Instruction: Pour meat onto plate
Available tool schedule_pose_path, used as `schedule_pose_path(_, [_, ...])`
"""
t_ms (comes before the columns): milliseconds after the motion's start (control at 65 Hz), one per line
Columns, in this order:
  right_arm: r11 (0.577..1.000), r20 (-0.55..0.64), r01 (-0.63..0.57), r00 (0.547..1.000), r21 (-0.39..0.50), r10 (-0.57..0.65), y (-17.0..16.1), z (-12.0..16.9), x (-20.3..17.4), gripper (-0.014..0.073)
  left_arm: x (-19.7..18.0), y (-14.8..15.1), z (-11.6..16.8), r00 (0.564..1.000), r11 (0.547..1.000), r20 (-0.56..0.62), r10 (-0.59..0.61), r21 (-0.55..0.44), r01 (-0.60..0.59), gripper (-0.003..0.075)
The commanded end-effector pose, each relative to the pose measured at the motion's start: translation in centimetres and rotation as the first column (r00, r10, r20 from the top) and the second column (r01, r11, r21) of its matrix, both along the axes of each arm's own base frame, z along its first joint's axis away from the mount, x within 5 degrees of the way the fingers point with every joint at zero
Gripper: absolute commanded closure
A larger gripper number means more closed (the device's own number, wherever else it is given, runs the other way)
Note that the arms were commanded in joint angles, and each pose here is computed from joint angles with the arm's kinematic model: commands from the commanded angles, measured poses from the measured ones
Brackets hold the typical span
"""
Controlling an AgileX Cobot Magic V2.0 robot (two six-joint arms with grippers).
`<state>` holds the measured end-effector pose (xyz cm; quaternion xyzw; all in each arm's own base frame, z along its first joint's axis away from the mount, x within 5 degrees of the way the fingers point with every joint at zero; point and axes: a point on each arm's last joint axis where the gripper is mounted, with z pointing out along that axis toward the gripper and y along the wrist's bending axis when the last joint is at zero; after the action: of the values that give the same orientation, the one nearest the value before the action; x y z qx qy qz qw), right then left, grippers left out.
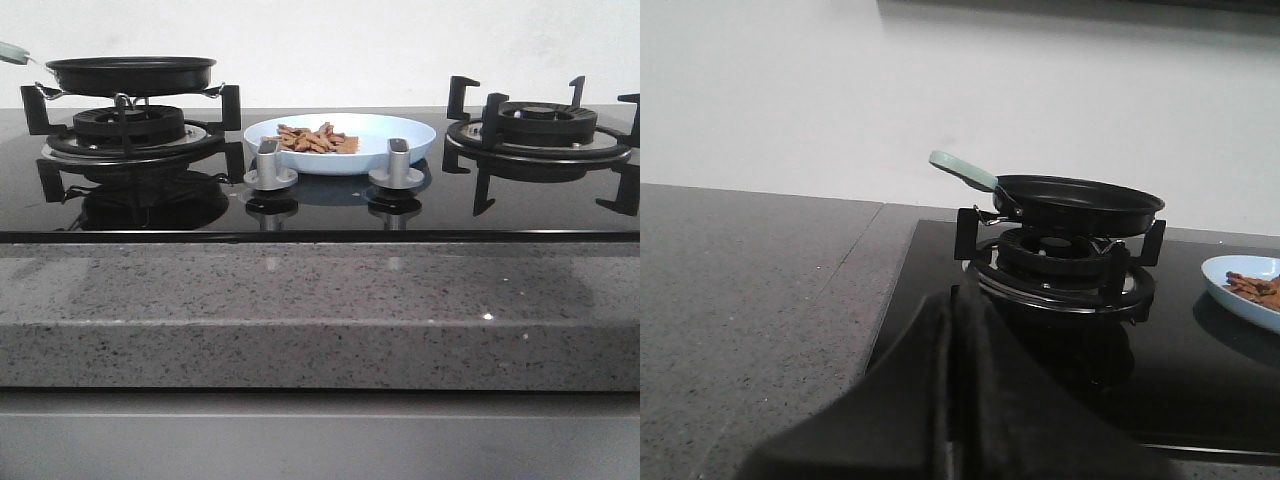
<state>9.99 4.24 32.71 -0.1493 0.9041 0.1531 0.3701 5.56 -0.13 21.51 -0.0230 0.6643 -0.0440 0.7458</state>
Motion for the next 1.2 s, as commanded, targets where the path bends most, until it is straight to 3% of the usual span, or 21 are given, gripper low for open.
schedule_pose_path(0, [0.999, 0.066, 0.01, 0.998, 0.033, -0.012, 0.1, 1.1, 0.2, 0.071, -0.2, 0.0, 0.5, 0.997, 1.0, 0.081, -0.002, -0.022, 0.004, 0.0741])
schedule_pose_path(616, [0.999, 0.068, 0.011, 0.998, 0.034, -0.013, 0.1, 1.2, 0.2, 0.071, -0.2, 0.0, 0.5, 0.997, 1.0, 0.081, -0.002, -0.022, 0.004, 0.0741])
schedule_pose_path(708, [0.998, 0.16, 0.052, 0.986, -0.02, -0.049, -0.7, 1.5, -0.2, 0.071, -0.2, 0.0, 0.5, 0.997, 1.0, 0.081, -0.002, -0.022, 0.004, 0.0741])
schedule_pose_path(831, [0.987, 0.369, 0.159, 0.919, -0.03, -0.137, -1.9, 1.1, -0.9, 0.071, -0.2, 0.0, 0.5, 0.997, 1.0, 0.081, -0.002, -0.022, 0.004, 0.0741])
schedule_pose_path(970, [0.963, 0.582, 0.261, 0.775, 0.062, -0.248, -3.0, -0.8, -2.1, 0.071, -0.2, 0.0, 0.5, 0.997, 1.0, 0.081, -0.002, -0.022, 0.004, 0.0741])
schedule_pose_path(1093, [0.944, 0.684, 0.306, 0.664, 0.12, -0.302, -3.5, -3.4, -3.5, 0.071, -0.2, 0.0, 0.5, 0.997, 1.0, 0.081, -0.002, -0.022, 0.004, 0.0741])
schedule_pose_path(1185, [0.935, 0.707, 0.327, 0.629, 0.135, -0.322, -3.8, -6.1, -4.1, 0.071, -0.2, 0.0, 0.5, 0.997, 1.0, 0.081, -0.002, -0.022, 0.004, 0.0741])
